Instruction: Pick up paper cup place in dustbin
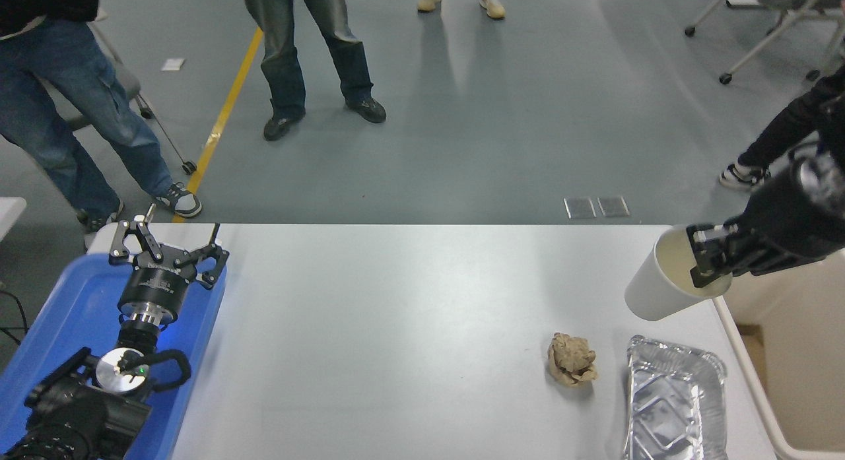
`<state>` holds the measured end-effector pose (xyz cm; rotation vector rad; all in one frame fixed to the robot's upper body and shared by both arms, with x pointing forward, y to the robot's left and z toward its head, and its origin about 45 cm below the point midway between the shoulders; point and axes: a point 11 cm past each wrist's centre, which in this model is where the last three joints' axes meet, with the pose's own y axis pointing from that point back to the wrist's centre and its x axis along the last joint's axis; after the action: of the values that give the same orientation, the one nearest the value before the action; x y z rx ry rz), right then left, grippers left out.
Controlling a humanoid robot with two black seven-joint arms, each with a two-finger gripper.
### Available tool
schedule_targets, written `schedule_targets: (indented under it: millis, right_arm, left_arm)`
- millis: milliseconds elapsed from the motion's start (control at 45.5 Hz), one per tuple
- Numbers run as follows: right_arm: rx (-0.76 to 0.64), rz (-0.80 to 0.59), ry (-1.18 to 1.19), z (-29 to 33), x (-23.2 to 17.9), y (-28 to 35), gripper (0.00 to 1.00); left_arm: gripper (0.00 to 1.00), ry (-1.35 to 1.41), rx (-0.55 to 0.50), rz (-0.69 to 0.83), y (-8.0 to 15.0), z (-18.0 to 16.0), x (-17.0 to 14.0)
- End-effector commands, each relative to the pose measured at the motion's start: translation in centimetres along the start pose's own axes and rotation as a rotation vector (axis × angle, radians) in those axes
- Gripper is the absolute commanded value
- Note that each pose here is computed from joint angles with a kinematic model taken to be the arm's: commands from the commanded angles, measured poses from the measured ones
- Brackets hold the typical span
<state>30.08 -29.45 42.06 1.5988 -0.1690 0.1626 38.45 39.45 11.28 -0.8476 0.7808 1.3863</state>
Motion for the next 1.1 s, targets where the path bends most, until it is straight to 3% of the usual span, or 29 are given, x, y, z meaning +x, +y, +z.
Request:
schedule_targets:
  millis: [0,220,505,857,1077]
  right_arm:
    - [-0.025,0.034,0.013,-0.5,0.1,3.2,0.00]
    - [-0.087,0.085,-0.020,2.2,2.1,3.7,0.00]
    - [-0.368,0.185,-0.028,17.5,4.1,-1.6,0.00]
    - [-0.637,0.299,-0.121,33.4,-2.4,-11.3,0.00]
    - [-0.602,0.392,-0.217,35.1,-6.4,-21.0,0.00]
  left_arm:
    - [0.99,0.000,-0.002,-0.001,-0.1,0.0,-0.1]
    - [0.99,0.003,-0.005,0.000,0.0,0.0,0.0]
    - [0.99,0.003,-0.005,0.000,0.0,0.0,0.0]
    - [0.99,0.003,-0.005,0.000,0.0,0.0,0.0]
    - [0.99,0.002,-0.004,0.000,0.0,0.0,0.0]
